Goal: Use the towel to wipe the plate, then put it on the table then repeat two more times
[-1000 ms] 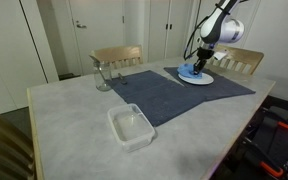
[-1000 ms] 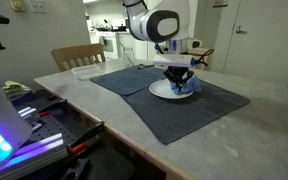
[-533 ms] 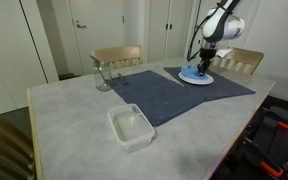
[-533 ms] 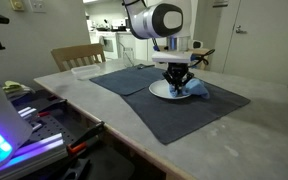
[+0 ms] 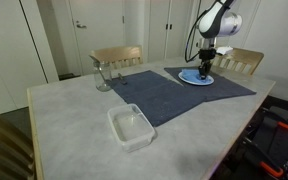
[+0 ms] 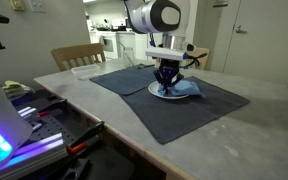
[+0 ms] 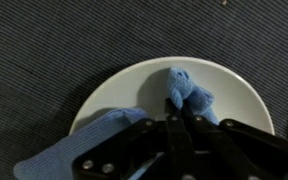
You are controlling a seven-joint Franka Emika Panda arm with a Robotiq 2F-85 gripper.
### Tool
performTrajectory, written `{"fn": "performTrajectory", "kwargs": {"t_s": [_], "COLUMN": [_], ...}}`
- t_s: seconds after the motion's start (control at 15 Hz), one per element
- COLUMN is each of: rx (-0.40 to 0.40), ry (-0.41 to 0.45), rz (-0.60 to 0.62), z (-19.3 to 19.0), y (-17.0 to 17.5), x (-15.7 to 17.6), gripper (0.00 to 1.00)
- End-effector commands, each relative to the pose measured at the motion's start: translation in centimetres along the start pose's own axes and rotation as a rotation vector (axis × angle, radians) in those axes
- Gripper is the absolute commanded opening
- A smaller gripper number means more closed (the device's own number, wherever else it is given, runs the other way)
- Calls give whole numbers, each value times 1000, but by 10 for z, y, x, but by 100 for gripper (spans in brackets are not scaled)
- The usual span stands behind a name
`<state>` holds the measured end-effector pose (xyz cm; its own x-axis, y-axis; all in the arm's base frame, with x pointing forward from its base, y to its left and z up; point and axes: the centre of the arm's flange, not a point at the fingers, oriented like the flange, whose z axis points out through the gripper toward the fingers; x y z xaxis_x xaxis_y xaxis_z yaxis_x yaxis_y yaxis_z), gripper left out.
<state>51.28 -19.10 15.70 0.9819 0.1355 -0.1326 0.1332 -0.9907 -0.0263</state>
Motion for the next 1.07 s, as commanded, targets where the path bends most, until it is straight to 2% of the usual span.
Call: {"fn": "performTrajectory", "kwargs": {"t_s": [0.0, 0.27, 0.4, 1.0], "rx": [80, 114, 112, 105], "ry": [-1, 41, 32, 39], "rz": [-40, -81, -121, -379], "z": [15, -1, -14, -77], "y": [-20, -37, -49, -122], "x": [0, 12, 20, 42], "gripper": [1, 1, 1, 1]}}
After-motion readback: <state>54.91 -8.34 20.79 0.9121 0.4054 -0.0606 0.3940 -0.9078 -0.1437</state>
